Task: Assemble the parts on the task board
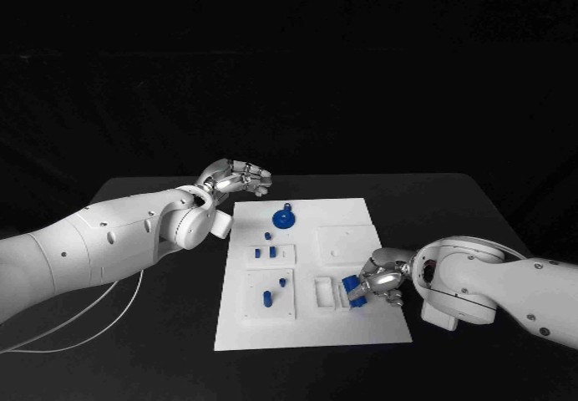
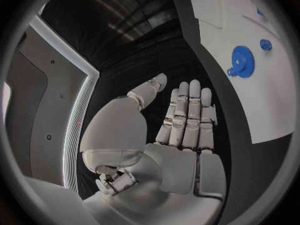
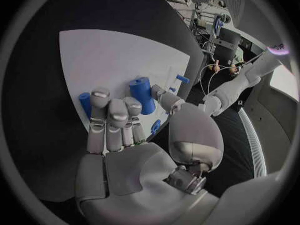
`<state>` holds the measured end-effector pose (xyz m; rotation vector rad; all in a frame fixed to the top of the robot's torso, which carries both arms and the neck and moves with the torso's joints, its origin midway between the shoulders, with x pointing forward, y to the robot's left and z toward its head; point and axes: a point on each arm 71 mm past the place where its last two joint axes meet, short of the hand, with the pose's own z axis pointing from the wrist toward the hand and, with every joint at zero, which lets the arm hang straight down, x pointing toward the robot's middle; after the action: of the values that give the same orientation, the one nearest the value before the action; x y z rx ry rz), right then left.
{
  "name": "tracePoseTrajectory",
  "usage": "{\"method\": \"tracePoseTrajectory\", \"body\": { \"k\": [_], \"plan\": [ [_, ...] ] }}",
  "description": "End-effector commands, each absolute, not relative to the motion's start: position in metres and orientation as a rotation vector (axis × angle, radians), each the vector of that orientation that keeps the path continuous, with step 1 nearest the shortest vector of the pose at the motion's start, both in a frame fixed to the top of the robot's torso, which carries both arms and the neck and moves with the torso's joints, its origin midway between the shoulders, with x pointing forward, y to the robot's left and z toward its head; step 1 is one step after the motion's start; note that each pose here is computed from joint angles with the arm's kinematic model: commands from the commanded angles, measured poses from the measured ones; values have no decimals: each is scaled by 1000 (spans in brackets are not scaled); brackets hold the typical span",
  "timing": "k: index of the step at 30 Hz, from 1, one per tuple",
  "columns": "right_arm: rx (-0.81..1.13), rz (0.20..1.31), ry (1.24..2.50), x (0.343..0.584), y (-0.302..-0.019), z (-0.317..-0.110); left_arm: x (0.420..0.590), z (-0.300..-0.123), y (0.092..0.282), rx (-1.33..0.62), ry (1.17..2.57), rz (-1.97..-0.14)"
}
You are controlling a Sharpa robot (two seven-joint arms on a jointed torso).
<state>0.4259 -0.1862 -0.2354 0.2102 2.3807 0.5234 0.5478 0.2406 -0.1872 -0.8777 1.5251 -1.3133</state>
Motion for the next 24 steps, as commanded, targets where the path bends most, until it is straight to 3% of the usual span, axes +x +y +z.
{"method": "tracePoseTrajectory", "body": {
  "k": [1, 7, 24],
  "plan": [
    [277, 569, 2399, 422, -183, -235, 547, -187, 239, -875, 1526, -1333],
    [272, 595, 2388, 423, -178, -226, 547, -187, 238, -874, 1527, -1335],
    [270, 625, 2444, 423, -158, -229, 547, -187, 237, -874, 1531, -1338]
  ]
}}
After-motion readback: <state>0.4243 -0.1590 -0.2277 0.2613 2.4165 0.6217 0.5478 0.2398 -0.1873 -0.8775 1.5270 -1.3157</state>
